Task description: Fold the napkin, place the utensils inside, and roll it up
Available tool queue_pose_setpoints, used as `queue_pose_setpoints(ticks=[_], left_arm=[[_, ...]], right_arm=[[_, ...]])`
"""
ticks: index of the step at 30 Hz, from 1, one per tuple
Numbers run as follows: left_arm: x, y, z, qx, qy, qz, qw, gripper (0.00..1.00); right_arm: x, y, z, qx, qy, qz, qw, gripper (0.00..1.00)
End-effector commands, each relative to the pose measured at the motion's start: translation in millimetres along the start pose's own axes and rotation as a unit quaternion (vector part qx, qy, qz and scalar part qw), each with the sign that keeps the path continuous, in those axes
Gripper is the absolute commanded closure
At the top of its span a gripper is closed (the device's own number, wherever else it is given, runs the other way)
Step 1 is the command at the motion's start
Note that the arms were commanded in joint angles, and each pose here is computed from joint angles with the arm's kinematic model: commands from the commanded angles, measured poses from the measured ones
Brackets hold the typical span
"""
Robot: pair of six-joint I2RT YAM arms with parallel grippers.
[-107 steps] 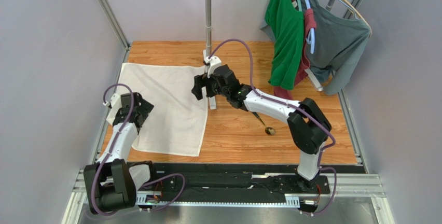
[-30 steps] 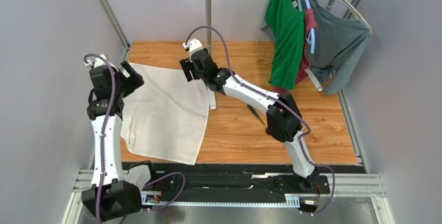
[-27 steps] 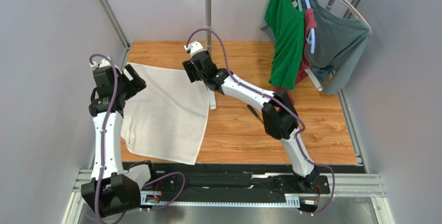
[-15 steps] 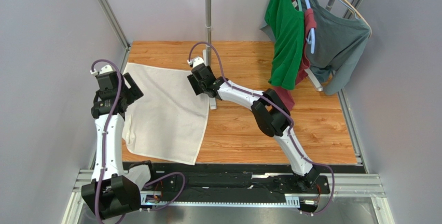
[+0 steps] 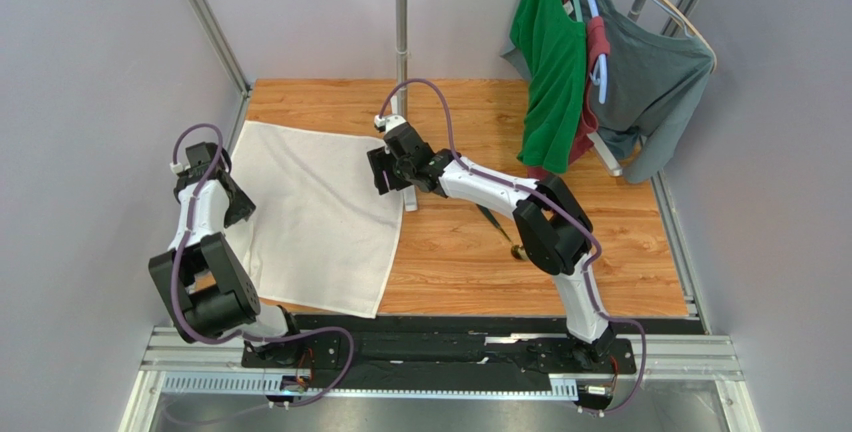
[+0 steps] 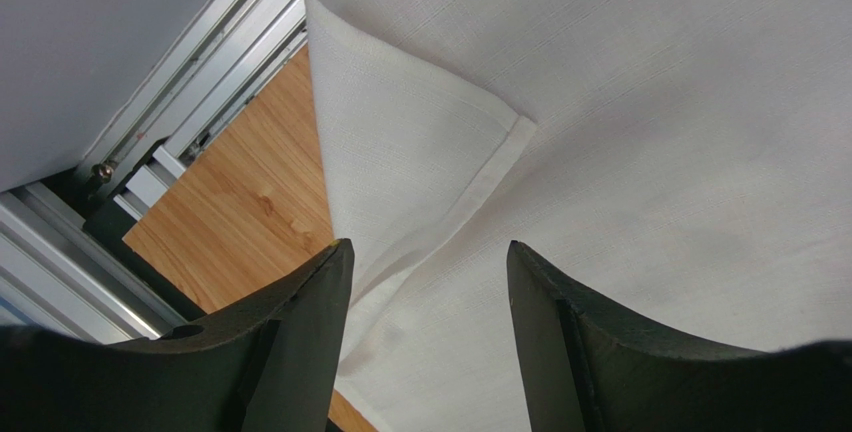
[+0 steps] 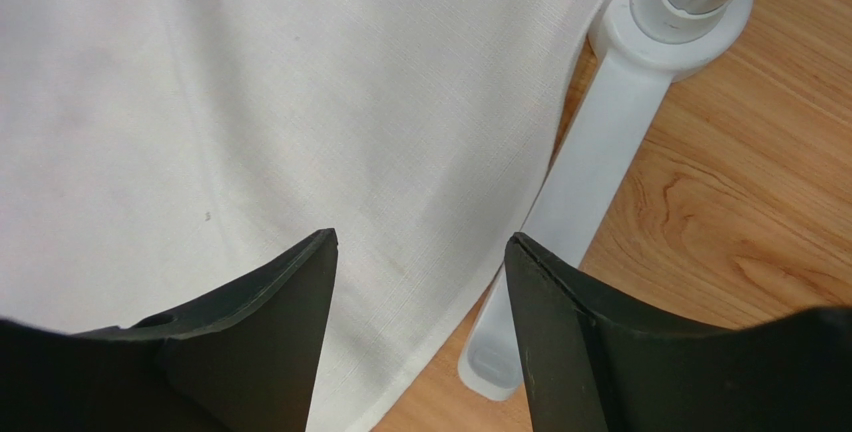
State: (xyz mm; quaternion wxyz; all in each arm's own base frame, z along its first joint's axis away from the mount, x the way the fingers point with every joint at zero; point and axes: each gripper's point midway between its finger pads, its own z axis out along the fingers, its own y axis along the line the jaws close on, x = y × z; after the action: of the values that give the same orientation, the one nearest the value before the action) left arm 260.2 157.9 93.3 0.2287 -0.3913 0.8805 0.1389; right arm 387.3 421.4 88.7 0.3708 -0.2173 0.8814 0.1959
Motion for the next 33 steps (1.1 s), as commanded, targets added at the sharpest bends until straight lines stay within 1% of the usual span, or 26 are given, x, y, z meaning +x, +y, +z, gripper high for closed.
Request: queue_pose_setpoints(ticks=[1,2,3,5,6,8,19,24,30,32,33], left_arm=[[-1,6,6,-0.026,0.017,0.012,0.999,0.34],[1,6,8,-0.027,0.022,0.012,0.999,0.38],[5,5,13,-0.028,0.032,0.018,0.999,0.39],[6,5,16,-0.032,0.039,0.021,0.998,0.4],[7,5,19,-0.035,0.043,0.023,0.998,0.44],[9,0,22,-0.024,0.052,0.028,0.998,0.47],[10,-11,48,-0.02,0.082,0.066,0.994,0.48],[14,-21,51,-0.021,0.088,0.092,0.992,0.49],[18,-27,52,-0.024,0.089,0.103,0.99,0.49],[20,-26,55,-0.026,0.096,0.106,0.989,0.5],[20,-26,56,-0.03,0.098,0.107,0.989,0.52]], right_arm=[[-34,32,-32,-0.054,-0.04,0.018,0.998,0.34],[-38,35,-36,-0.058,-0.046,0.017,0.997,0.34],[-37,42,-38,-0.074,-0.042,0.016,0.996,0.33],[-38,46,-41,-0.081,-0.046,0.017,0.995,0.33],[-40,49,-45,-0.087,-0.048,0.019,0.995,0.33],[-35,51,-48,-0.092,-0.046,0.018,0.995,0.33],[-40,59,-62,-0.11,-0.058,0.021,0.992,0.33],[-47,66,-66,-0.118,-0.065,0.02,0.991,0.32],[-47,69,-65,-0.119,-0.064,0.02,0.991,0.32],[-46,69,-66,-0.119,-0.064,0.019,0.991,0.32],[-47,69,-67,-0.119,-0.065,0.02,0.991,0.32]])
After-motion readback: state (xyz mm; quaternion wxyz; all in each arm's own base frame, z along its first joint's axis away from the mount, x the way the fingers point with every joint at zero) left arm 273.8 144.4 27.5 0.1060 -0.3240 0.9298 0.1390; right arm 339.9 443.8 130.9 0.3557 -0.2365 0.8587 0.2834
